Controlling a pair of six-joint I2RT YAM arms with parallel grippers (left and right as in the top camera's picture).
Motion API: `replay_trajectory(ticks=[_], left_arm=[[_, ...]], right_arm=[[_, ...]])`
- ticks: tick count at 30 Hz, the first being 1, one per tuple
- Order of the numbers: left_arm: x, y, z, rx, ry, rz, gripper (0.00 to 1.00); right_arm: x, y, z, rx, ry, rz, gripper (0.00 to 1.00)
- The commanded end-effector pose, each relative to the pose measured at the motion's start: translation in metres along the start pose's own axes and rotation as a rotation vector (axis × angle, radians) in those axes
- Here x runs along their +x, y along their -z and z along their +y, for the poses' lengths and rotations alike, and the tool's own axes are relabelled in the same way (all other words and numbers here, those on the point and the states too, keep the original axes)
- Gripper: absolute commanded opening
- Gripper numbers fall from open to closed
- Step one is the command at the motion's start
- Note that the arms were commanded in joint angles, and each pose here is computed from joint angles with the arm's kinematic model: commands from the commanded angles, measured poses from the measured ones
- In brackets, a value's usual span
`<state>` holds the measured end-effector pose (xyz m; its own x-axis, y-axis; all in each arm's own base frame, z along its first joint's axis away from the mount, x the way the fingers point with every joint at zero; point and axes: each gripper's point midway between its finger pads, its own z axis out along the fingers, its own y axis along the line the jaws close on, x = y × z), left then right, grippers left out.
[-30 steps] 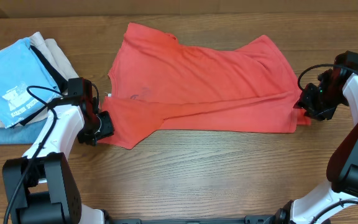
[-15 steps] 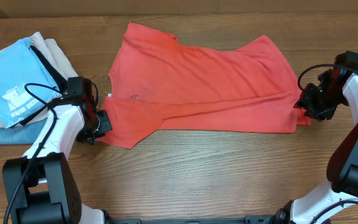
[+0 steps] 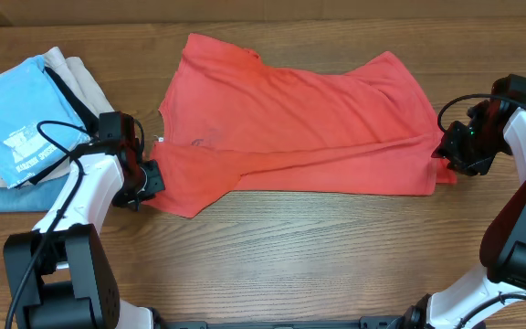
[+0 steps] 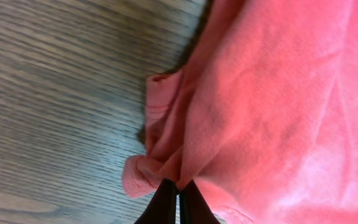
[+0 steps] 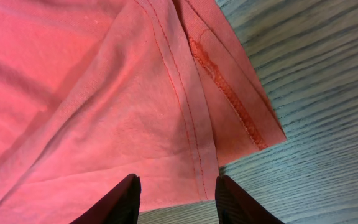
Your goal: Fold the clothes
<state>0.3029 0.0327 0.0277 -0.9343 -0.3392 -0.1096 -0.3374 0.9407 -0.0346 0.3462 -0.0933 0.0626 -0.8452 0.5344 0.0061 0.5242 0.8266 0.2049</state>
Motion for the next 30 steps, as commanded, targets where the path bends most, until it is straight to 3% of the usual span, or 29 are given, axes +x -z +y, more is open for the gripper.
replay_trajectory(ticks=[1,9,16,30], left_arm=[[-0.017,0.015,-0.02,0.108,-0.058,-0.026,0.04],[-0.044,0.06,-0.07,0.368,-0.2,-0.094,0.04],[-0.091,0.091,-0.082,0.404,-0.196,-0.273,0.04],[-0.091,0.087,-0.083,0.398,-0.182,-0.272,0.08]], right_arm=[[0.0,-0.003,0.0,-0.003,-0.005,0.008,0.43],[0.001,-0.003,0.0,-0.003,-0.006,0.011,0.43],[0.001,-0.003,0.0,-0.003,-0.006,0.01,0.43],[-0.002,-0.003,0.001,-0.005,-0.003,0.0,0.43]])
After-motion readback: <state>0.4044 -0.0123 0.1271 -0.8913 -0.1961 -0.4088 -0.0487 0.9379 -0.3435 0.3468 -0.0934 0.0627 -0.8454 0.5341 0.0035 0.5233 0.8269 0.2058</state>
